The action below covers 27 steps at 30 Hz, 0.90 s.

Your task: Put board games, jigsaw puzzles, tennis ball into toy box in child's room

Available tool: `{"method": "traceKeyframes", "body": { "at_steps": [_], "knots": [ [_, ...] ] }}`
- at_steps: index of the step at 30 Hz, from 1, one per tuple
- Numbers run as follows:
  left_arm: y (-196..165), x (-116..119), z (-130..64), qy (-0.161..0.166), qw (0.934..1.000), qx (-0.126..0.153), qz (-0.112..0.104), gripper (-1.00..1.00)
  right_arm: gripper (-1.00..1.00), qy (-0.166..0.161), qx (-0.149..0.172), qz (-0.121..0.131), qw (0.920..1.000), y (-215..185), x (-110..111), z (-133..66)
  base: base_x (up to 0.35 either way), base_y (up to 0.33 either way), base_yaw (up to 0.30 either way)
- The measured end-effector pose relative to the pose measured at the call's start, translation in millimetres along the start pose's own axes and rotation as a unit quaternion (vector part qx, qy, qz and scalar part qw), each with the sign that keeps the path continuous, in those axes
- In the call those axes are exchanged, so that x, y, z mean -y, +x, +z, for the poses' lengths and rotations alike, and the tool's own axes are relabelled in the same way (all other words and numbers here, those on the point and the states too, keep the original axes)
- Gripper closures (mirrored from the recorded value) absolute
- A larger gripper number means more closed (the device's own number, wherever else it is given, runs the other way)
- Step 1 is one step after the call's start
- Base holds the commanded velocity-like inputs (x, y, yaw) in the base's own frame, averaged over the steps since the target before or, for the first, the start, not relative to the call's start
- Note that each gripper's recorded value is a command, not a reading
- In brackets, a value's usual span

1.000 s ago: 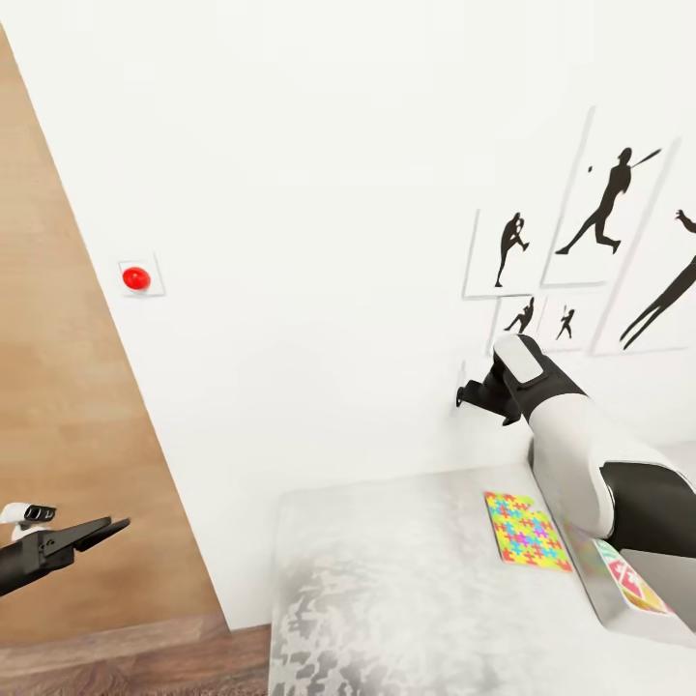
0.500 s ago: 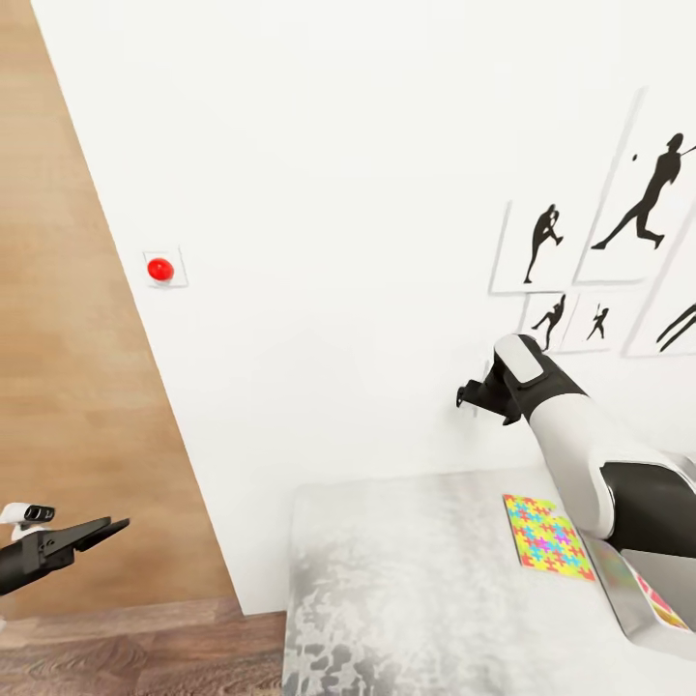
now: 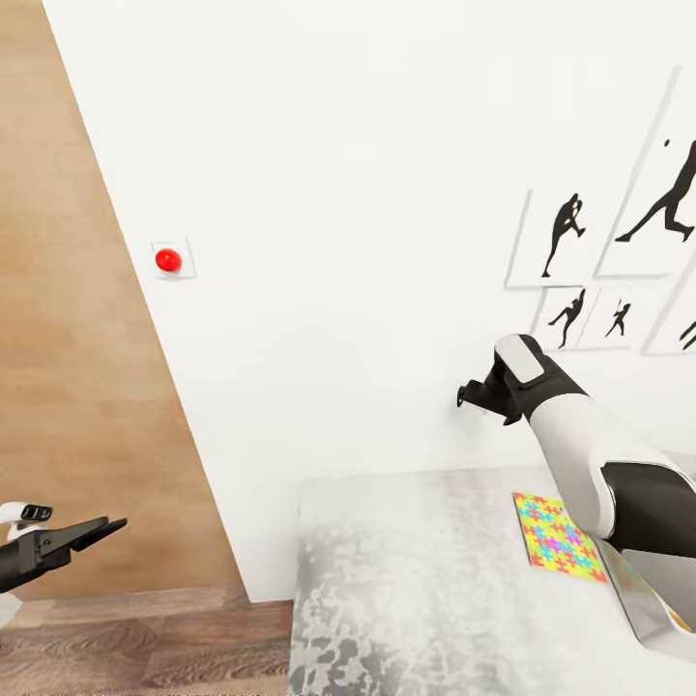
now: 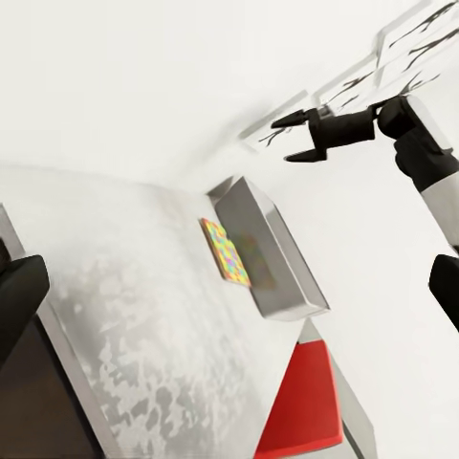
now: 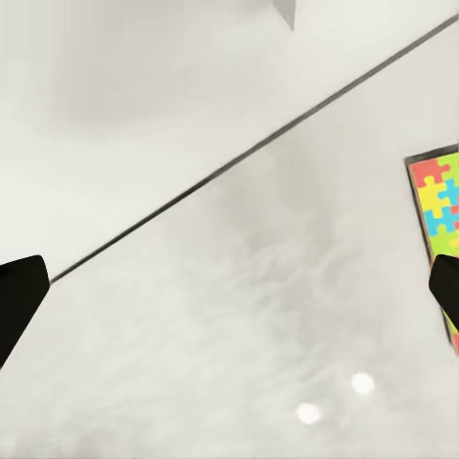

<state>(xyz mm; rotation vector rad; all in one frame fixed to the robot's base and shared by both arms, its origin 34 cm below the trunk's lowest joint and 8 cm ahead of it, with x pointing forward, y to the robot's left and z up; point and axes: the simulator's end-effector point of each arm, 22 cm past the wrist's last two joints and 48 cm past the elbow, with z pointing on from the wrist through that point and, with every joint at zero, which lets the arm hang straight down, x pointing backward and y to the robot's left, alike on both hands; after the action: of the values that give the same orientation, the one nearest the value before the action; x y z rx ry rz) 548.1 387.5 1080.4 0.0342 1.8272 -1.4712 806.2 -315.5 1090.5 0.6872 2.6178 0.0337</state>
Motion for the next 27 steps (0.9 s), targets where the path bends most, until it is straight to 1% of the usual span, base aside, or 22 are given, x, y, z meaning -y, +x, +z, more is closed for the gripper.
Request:
{"method": "traceKeyframes", "body": {
  "at_steps": [20,23,27],
  "knots": [
    [5.3,-12.9,-0.4,-0.009,0.9999,-0.006,-0.012,-1.00,-1.00,0.008,-0.014,-0.001,0.9999,6.7,2.5,21.3,0.000,0.000,0.075],
    [6.3,-14.6,-0.1,-0.010,0.9998,-0.007,-0.014,-1.00,-1.00,0.010,-0.016,-0.001,0.9998,7.6,3.0,24.2,0.000,0.000,-0.033],
    [6.9,-15.7,0.1,-0.011,0.9998,-0.008,-0.015,-1.00,-1.00,0.010,-0.017,-0.001,0.9998,8.2,3.5,26.2,0.000,0.000,-0.162]
  ]
}}
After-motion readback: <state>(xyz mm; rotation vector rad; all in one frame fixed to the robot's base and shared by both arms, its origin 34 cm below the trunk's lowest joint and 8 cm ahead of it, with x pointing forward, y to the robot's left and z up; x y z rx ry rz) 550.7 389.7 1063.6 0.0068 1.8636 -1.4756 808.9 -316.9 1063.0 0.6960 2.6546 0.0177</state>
